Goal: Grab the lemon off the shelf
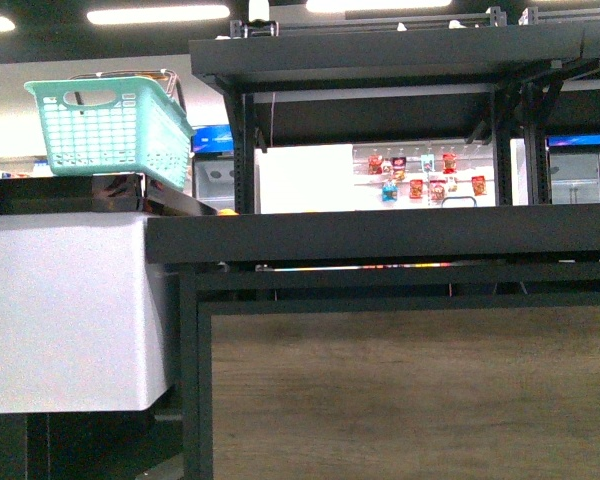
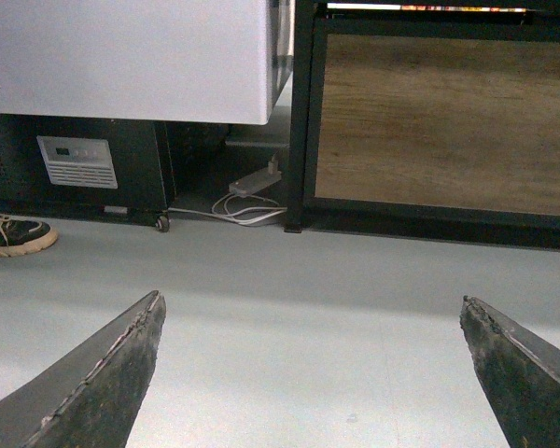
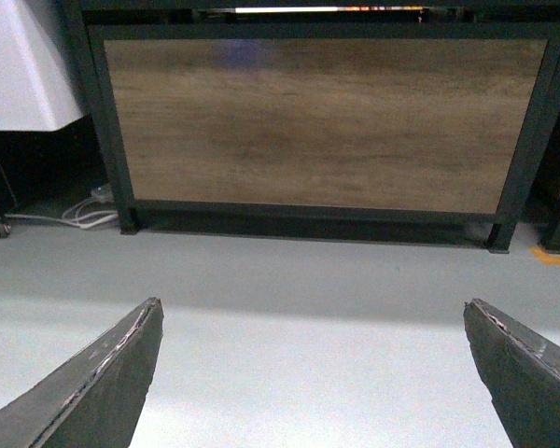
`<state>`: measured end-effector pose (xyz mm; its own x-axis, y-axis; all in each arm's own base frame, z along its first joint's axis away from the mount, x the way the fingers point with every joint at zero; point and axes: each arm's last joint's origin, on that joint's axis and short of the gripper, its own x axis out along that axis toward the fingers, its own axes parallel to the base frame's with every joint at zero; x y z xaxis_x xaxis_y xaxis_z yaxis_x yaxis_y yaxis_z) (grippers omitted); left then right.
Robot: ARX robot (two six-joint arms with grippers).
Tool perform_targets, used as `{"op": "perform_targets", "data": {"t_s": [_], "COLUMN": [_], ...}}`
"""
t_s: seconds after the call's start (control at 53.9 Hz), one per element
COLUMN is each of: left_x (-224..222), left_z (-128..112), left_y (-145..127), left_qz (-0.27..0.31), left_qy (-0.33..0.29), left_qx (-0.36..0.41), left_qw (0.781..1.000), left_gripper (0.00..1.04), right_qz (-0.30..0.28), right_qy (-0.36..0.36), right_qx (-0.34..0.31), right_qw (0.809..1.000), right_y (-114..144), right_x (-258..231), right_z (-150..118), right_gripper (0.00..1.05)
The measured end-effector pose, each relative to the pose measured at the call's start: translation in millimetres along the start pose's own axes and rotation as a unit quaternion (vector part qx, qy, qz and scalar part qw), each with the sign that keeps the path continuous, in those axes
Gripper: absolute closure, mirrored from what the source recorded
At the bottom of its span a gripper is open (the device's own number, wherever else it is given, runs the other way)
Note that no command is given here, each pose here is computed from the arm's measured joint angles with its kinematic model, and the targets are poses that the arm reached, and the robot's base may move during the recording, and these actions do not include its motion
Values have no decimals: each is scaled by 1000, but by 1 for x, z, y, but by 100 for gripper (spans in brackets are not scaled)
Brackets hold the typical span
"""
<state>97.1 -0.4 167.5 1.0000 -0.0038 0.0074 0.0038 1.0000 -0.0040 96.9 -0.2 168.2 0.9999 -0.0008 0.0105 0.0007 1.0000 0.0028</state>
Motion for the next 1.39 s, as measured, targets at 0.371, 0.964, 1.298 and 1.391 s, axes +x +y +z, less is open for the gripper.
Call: {"op": "perform_targets", "data": {"t_s": [0.371,0.964,1.298,1.391], "left_x": [0,0,0,0], "left_z": [0,0,0,0], "left_y": [0,0,0,0], "left_qz": [0,0,0,0], "left_qy": [0,0,0,0], "left_qx": [0,0,0,0], "left_qw": [1000,1000,1000,1000], "left_gripper": [8,8,8,8], "right_qz": [0,0,0,0], "right_qy": [0,0,0,0], "right_qx": [0,0,0,0], "right_qw": [1000,1000,1000,1000], "right_y": [0,0,0,0], "right_x": [0,0,0,0], "right_z": [0,0,0,0], "right_gripper": [8,8,8,8]}}
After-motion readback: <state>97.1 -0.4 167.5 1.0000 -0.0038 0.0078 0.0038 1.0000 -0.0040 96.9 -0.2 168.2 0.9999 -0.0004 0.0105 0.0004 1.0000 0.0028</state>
